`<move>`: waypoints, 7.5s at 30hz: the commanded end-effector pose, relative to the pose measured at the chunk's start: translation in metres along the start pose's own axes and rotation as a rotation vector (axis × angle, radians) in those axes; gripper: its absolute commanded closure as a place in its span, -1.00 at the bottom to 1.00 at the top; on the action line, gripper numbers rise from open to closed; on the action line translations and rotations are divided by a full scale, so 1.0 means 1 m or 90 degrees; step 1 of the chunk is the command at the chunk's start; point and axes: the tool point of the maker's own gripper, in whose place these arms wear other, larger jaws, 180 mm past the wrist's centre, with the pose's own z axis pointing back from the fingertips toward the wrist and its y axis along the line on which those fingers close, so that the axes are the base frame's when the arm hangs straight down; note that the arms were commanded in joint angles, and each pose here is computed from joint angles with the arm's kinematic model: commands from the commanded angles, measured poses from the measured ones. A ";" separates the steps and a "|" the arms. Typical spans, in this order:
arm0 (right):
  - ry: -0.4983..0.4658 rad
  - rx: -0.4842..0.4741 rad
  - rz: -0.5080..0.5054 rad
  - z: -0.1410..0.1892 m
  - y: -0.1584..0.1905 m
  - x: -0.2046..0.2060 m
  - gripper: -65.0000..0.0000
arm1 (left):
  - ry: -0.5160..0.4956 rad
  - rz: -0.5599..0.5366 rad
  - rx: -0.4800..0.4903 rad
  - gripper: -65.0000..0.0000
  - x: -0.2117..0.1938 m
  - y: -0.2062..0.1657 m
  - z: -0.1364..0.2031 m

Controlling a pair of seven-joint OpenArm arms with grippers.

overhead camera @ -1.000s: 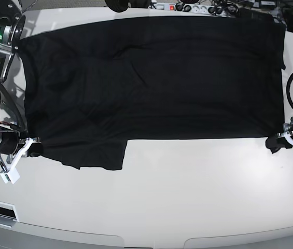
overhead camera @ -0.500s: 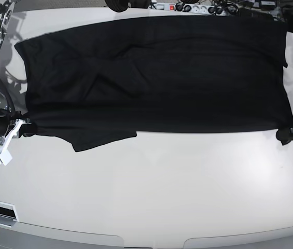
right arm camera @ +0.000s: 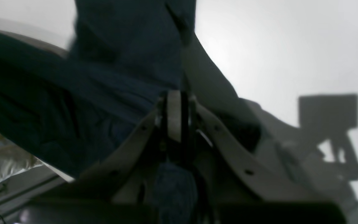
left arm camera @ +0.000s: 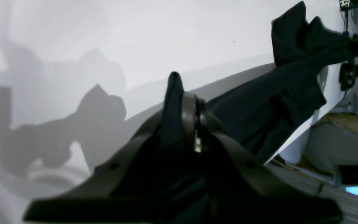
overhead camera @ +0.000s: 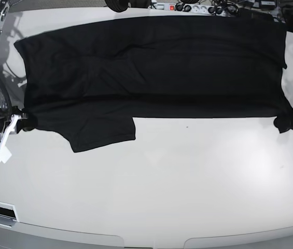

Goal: Layout the t-shirt on the table in an organized manner, then fold the t-shirt properly
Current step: 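Lift the hem edge with both grippers and fold it toward the collar, then sweep the right gripper along the folded edge toward the collar, then grasp the strip ends with both grippers at opposite ends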

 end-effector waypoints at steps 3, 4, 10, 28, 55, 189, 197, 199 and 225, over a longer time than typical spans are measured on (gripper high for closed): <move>-0.003 -0.013 0.010 0.009 -0.006 -0.001 1.00 | 0.001 -0.001 0.008 1.00 -0.003 0.005 0.014; 0.000 -0.015 0.010 0.010 -0.007 -0.002 1.00 | 0.002 0.001 0.006 1.00 -0.005 0.005 0.014; 0.008 -0.049 0.018 0.028 -0.024 -0.002 1.00 | 0.010 -0.014 0.030 1.00 -0.006 0.010 0.033; 0.027 -0.045 0.006 0.026 -0.024 -0.020 1.00 | 0.076 0.052 0.006 1.00 -0.071 0.016 0.031; -0.106 -0.057 0.033 0.035 -0.027 0.032 -0.09 | 0.064 0.051 0.057 -0.23 -0.081 0.033 0.025; 0.063 -0.026 0.094 -0.048 0.071 -0.128 1.00 | 0.005 0.139 0.166 -0.23 -0.139 0.077 0.073; 0.056 -0.019 0.091 -0.049 0.072 -0.124 1.00 | 0.011 0.114 0.182 -0.23 -0.132 0.078 0.081; 0.054 -0.020 0.092 -0.049 0.072 -0.123 1.00 | 0.007 0.111 0.187 -0.23 -0.131 0.080 0.081; 0.045 -0.021 0.096 -0.049 0.071 -0.115 1.00 | 0.196 0.111 0.097 -0.19 -0.212 0.043 0.010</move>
